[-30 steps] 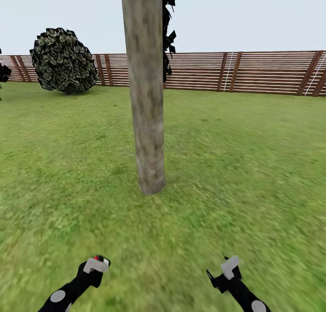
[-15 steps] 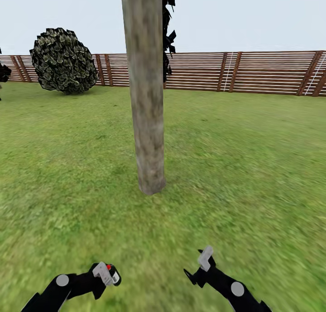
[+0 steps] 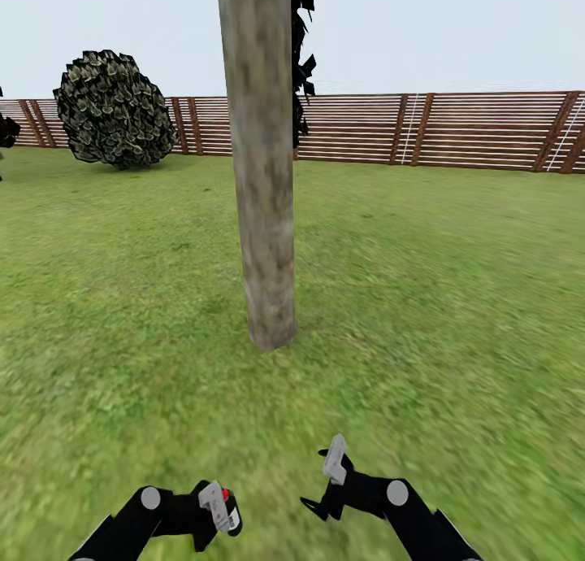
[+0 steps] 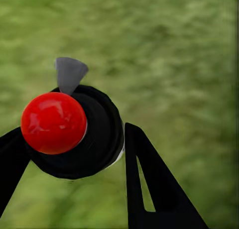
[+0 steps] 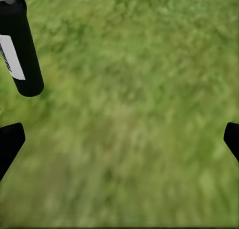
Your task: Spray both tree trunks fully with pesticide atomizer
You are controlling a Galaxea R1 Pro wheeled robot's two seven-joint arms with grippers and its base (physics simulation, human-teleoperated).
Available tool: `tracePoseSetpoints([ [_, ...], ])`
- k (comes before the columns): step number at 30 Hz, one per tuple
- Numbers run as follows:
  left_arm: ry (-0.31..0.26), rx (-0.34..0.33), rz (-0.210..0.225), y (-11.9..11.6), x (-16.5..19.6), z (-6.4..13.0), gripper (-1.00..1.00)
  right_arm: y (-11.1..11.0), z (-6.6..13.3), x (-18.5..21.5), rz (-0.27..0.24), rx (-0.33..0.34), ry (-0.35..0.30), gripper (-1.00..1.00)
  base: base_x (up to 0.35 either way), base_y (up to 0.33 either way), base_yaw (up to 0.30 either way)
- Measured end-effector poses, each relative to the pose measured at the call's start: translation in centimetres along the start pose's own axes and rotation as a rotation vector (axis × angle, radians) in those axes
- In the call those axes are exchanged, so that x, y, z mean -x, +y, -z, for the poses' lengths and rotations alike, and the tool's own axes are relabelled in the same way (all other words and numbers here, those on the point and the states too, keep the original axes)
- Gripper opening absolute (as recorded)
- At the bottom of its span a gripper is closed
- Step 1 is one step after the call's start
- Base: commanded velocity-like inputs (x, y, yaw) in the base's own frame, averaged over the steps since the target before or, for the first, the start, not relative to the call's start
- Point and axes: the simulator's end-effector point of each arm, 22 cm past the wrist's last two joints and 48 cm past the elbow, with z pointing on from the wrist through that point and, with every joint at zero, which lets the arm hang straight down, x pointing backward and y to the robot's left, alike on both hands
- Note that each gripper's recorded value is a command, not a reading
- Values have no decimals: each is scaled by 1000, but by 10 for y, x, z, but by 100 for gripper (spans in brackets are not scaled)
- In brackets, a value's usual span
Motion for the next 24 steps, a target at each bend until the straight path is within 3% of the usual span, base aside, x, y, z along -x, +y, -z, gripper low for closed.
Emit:
tracePoseSetpoints([
  [1,-3,-4,-3,-2,3,-2,-100,0,0,0,-3,1,3,100,0,0,0],
  [2,-4,-5,-5,-3,5,-3,-100,0,0,0,-3,1,4,-100,0,0,0],
  [12,4,-36,-49,-14,13,-11,-100,4,-3,3,11,16,6,-100,0,0,0],
  [13,0,-39,-53,-15,16,-12,-100,10,-5,4,27,33,9,-100,0,0,0],
  [14,9,-55,-78,-21,20,-16,-100,26,-11,7,66,79,16,-100,0,0,0],
  [15,29,-66,-105,-25,18,-18,-100,33,-14,11,72,95,13,-100,0,0,0],
  [17,47,-79,-133,-30,18,-21,-100,43,-19,19,74,117,1,-100,0,0,0],
  [24,34,-98,-160,-42,38,-33,-100,56,-26,31,73,145,-19,-100,0,0,0],
])
